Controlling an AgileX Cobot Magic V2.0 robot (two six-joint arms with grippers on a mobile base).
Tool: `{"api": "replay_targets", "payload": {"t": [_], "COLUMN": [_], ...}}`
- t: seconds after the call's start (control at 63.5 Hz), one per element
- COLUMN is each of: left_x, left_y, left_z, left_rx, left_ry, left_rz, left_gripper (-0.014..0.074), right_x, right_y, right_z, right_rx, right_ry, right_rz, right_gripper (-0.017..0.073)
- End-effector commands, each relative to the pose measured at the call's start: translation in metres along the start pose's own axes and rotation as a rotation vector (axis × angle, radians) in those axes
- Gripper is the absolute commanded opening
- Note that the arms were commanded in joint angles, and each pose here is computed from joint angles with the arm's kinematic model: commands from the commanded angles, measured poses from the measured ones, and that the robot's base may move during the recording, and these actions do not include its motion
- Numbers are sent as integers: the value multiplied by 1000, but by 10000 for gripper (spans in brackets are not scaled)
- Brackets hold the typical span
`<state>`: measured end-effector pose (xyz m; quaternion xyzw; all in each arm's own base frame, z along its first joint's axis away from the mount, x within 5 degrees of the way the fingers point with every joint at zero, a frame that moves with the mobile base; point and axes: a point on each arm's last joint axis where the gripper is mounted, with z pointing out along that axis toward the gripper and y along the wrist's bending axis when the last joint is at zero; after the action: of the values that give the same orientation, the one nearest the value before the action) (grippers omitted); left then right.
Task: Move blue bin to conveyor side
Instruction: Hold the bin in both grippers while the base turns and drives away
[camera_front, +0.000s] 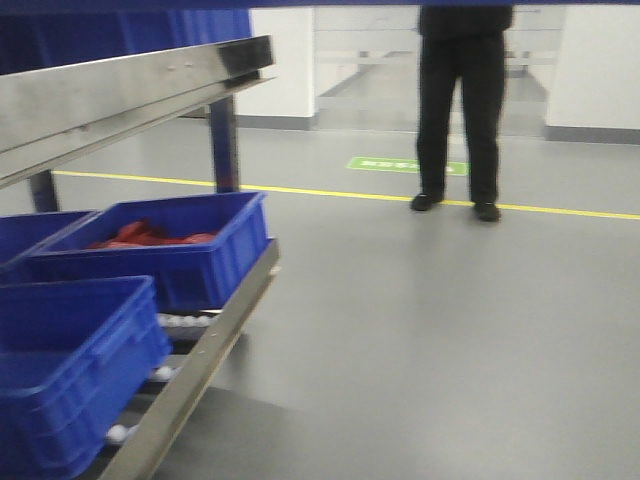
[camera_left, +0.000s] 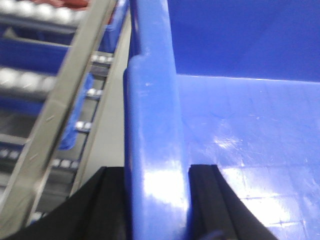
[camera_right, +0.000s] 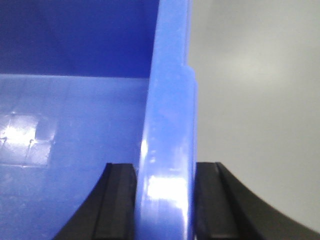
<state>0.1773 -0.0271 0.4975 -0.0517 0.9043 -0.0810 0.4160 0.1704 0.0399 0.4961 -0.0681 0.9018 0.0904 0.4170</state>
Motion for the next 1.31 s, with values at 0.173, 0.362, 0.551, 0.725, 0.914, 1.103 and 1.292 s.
{"api": "replay_targets", "payload": {"t": [0.173, 0.362, 0.551, 0.725, 0.914, 1.103, 1.292], "left_x": [-6, -6, -6, -6, -6, -6, -6], "left_y": [-2, -2, -2, -2, -2, -2, -2], "left_z": [-12, -12, -12, -12, -12, -12, -12], "left_rx": [27, 27, 27, 27, 27, 27, 27], "left_ry": [-110, -110, -110, -110, -110, -110, -110], "left_rz": [13, 13, 13, 13, 13, 13, 13], "left_gripper": [-19, -19, -19, -19, -19, -19, -19], "right_x": [-7, -7, -7, -7, -7, -7, -7], "right_y": [0, 0, 0, 0, 0, 0, 0], "right_z": [-13, -13, -13, -13, -13, -13, -13], "right_rx": [10, 10, 10, 10, 10, 10, 10], "right_ry": [-127, -127, -127, -127, -127, -127, -127], "right_rz": [-28, -28, -28, -28, -28, -28, -28], "right_gripper": [-81, -81, -81, -81, -81, -81, -81]}}
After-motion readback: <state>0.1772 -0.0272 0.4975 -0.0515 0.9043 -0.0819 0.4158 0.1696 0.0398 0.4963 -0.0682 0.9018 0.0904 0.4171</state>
